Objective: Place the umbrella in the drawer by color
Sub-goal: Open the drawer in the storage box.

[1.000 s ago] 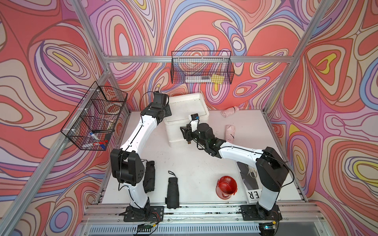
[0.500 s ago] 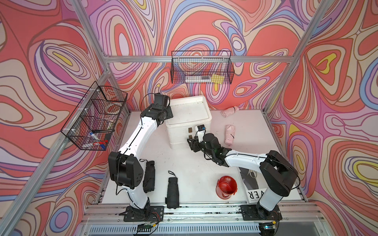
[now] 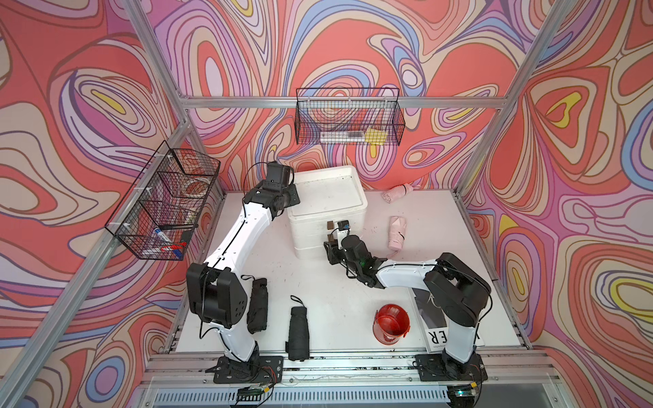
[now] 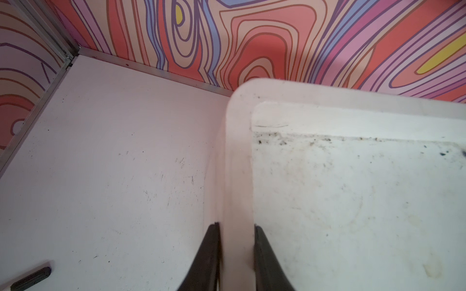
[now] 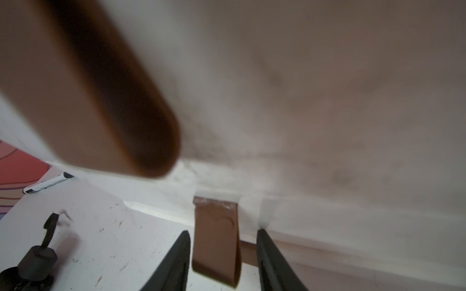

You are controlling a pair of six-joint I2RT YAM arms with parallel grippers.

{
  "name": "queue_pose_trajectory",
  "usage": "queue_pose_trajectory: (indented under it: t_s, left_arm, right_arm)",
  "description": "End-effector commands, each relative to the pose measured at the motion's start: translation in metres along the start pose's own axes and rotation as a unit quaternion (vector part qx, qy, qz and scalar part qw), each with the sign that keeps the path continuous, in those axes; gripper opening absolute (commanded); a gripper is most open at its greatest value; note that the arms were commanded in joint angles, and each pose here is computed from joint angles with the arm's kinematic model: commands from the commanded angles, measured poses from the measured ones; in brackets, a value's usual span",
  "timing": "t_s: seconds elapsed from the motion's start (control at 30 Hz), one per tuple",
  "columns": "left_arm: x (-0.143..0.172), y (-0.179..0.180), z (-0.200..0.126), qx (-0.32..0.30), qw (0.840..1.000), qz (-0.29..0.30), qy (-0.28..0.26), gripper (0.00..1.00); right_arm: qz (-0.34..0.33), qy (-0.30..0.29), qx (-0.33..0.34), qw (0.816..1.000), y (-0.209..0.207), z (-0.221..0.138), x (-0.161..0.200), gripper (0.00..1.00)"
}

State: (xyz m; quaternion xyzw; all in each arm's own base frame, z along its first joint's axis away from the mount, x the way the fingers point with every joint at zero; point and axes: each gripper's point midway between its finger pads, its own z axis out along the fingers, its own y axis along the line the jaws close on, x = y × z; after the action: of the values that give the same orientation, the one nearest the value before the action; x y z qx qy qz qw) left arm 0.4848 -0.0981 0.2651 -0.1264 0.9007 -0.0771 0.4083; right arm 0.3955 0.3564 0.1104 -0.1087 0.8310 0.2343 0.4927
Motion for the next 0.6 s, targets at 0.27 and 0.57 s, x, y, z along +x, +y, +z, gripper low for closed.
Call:
queue_pose_trajectory:
  t_s: [0.27, 0.57]
  left_arm:
    - [0.024, -0.034, -0.019, 0.088, 0.994, -0.031, 0.054, 0.2]
    - [0.028, -0.037, -0.017, 0.091, 0.994, -0.026, 0.062, 0.19]
  right_arm:
    - [0.024, -0.09, 0.003, 0.996, -0.002, -0.01, -0.045, 0.39]
    - [0.021, -0.098, 0.004, 0.995, 0.002, -0.011, -0.059, 0.39]
